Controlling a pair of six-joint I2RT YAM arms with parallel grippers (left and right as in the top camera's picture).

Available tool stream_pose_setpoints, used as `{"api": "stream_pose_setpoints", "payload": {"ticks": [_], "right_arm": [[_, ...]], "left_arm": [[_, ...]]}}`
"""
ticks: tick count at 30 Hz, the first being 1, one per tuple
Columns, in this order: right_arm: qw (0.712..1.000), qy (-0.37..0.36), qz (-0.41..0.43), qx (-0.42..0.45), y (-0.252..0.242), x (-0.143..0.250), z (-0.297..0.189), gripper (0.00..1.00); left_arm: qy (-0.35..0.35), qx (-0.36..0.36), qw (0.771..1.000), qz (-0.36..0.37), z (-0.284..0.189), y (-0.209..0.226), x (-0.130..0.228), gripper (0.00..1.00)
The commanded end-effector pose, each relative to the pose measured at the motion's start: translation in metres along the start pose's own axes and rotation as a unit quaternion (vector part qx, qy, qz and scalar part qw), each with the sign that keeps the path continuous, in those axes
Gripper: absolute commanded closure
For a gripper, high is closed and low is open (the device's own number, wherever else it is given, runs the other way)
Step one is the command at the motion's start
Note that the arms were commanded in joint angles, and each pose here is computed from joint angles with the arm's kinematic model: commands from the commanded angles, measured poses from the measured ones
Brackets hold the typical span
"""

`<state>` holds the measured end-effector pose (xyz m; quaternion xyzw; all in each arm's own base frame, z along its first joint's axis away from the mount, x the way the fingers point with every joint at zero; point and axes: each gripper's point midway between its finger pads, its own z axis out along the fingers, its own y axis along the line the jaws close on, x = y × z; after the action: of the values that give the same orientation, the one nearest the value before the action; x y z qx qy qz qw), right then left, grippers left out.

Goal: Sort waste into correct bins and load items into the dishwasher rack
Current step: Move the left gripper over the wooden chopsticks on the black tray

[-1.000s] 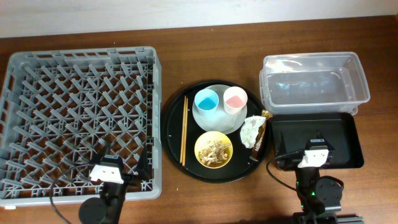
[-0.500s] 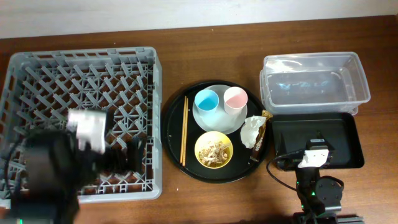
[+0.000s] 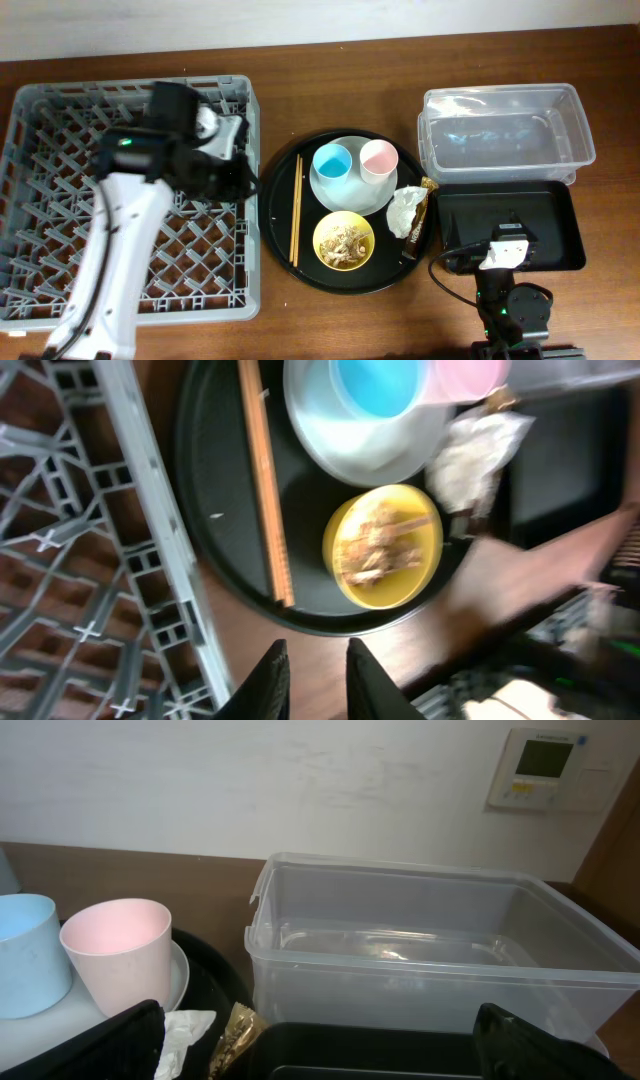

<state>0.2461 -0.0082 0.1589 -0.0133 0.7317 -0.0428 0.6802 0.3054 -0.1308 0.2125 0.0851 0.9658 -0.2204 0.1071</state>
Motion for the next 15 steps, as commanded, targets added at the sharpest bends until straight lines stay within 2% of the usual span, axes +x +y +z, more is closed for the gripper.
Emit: {"api": "stream_pose_setpoints", "payload": {"ticks": [1, 5, 7, 15], "right_arm": [[1.0, 0.003, 0.004, 0.009, -0.003, 0.003, 0.0, 0.01], [1.0, 0.003, 0.004, 0.009, -0.003, 0.003, 0.0, 0.01], [1.0, 0.004, 0.004, 0.009, -0.003, 0.003, 0.0, 0.01], [1.0, 0.004, 0.004, 0.009, -0.003, 0.003, 0.0, 0.01]], "left_arm": [[0.039, -0.099, 0.994, 0.011, 0.039, 0.006, 0.008, 0.8], [0.037, -0.148, 0.988, 0.022, 0.07, 0.003, -0.001, 0.79], [0.049, -0.15, 0.987, 0.032, 0.087, 0.0, -0.002, 0.76], [0.084, -0.157, 0.983, 0.034, 0.131, 0.008, 0.001, 0.75]]}}
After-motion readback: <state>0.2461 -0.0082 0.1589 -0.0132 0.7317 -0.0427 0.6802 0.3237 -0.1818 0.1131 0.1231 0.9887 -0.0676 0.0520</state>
